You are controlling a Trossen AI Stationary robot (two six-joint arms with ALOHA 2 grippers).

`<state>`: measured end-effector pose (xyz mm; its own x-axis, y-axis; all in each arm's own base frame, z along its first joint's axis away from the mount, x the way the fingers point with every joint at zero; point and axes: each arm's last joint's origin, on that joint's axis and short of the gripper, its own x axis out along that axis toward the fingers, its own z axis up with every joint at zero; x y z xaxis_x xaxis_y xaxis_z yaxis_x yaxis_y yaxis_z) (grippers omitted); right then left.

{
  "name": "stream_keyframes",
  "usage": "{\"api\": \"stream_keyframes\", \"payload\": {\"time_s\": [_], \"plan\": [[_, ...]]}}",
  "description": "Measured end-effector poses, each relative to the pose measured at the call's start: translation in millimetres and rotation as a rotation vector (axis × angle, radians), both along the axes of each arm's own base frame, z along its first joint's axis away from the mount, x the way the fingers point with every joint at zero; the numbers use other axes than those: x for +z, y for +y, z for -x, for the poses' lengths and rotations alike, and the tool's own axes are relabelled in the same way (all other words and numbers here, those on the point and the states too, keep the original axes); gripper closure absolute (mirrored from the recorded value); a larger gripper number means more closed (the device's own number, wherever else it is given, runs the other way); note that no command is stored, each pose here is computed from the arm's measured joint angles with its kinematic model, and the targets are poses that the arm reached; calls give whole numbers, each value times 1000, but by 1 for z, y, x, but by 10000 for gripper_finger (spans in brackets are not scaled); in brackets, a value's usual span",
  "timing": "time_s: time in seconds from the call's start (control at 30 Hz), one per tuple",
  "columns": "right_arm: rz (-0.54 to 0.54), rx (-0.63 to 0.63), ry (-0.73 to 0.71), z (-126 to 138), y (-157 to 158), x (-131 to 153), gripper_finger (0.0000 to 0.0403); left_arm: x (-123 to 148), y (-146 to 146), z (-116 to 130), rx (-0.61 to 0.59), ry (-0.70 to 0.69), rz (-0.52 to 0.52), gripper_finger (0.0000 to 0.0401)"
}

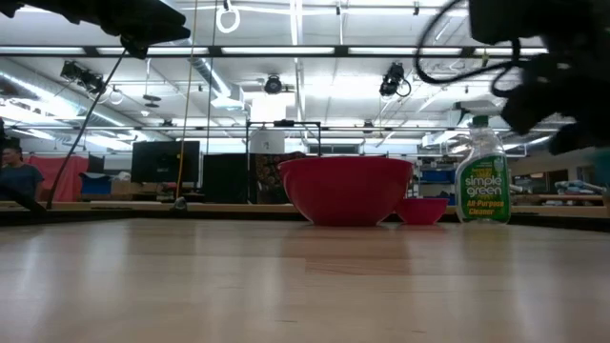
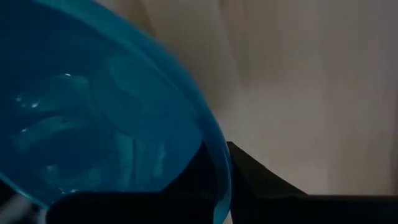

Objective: Nest bowls inside each other
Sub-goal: Stack the small blue bowl on top of the small green bowl

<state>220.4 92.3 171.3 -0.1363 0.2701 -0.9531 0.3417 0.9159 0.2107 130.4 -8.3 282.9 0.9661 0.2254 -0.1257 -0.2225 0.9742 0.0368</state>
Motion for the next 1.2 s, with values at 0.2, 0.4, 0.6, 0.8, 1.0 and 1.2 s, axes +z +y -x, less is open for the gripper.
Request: {"api": "stream_keyframes", "payload": {"time_s": [0.2, 0.4, 0.6, 0.8, 1.0, 1.2], "plan": [[51, -176, -235, -21, -25, 12, 379, 1, 0, 0, -1, -12, 2, 236], [111, -474, -335, -37, -63, 18, 377, 4, 0, 0, 0, -40, 7, 236], [78, -606, -526, -58, -94, 28, 377, 4, -1, -4, 0, -46, 9, 236], [211, -606, -700, -79, -120, 76, 377, -2, -2, -14, -3, 7, -20, 236], [498, -691, -784, -81, -156, 120, 377, -7, -3, -23, -5, 44, -37, 236], [646, -807, -759, -73, -198, 120, 377, -8, -4, -24, -7, 51, -47, 236]]}}
